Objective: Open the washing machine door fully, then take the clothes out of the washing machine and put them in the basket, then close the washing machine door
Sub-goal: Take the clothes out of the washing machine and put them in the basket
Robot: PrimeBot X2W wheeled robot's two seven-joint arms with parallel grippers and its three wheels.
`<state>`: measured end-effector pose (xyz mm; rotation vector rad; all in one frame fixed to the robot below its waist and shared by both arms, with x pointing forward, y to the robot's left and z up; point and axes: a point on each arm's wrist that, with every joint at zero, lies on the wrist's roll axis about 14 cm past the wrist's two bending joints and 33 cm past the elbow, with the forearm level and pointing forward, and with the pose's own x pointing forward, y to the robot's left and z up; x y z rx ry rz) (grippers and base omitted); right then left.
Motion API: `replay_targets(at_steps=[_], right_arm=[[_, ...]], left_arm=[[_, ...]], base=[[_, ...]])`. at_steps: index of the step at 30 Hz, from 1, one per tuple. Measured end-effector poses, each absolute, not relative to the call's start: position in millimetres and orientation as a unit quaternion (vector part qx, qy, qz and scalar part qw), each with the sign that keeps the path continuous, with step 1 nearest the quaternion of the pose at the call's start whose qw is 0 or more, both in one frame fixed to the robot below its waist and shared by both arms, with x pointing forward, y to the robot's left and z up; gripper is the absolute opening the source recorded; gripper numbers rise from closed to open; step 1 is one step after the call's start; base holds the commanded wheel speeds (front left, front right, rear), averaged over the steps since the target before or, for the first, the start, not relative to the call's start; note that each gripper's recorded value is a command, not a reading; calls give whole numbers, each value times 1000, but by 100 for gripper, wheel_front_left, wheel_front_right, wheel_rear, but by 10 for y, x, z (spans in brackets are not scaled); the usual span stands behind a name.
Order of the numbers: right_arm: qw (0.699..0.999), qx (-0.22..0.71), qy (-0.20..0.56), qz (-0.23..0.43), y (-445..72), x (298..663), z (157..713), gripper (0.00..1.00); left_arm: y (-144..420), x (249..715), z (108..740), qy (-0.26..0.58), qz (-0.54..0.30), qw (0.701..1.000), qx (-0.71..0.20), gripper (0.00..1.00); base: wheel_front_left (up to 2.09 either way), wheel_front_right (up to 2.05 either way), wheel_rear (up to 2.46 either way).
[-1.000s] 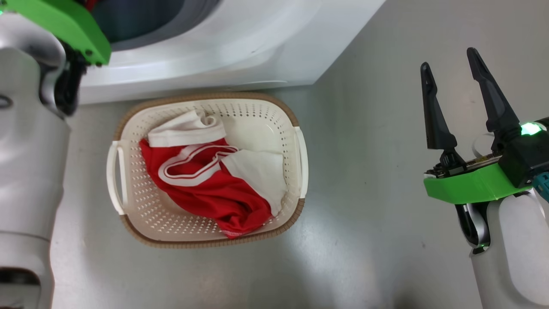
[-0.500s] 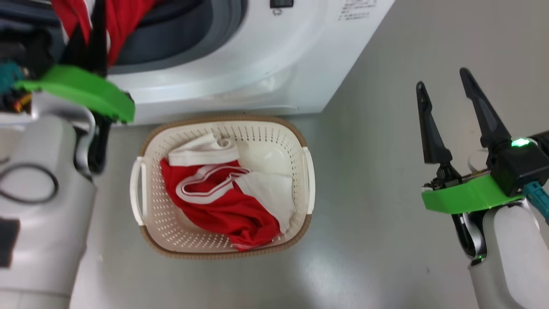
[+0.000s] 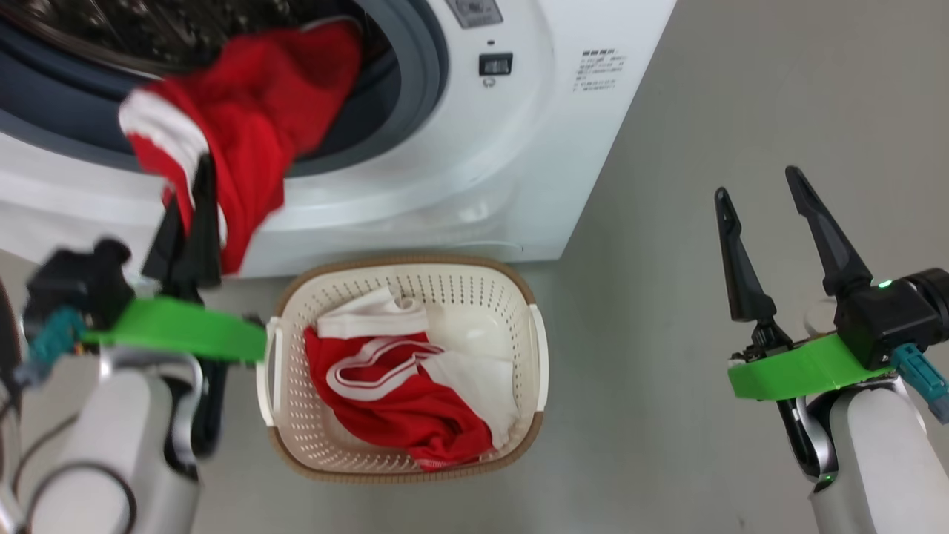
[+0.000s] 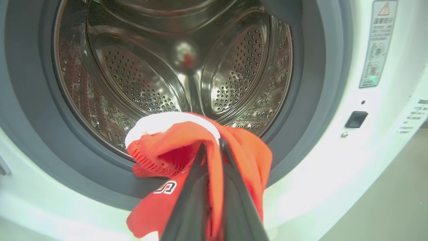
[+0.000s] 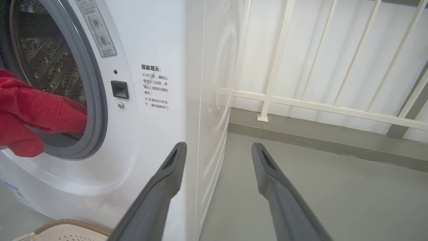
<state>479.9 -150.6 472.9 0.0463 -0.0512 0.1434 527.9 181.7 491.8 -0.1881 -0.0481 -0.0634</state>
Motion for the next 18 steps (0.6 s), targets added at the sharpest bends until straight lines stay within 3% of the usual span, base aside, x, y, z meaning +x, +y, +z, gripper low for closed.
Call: replay_targets(at_steps=[18], right_arm=[[996,25,-55,72,-1502,4579,5050,100]], left_arm=[[1795,4500,5502,-77,-21,991,-106,0]], base=[[0,0,0]])
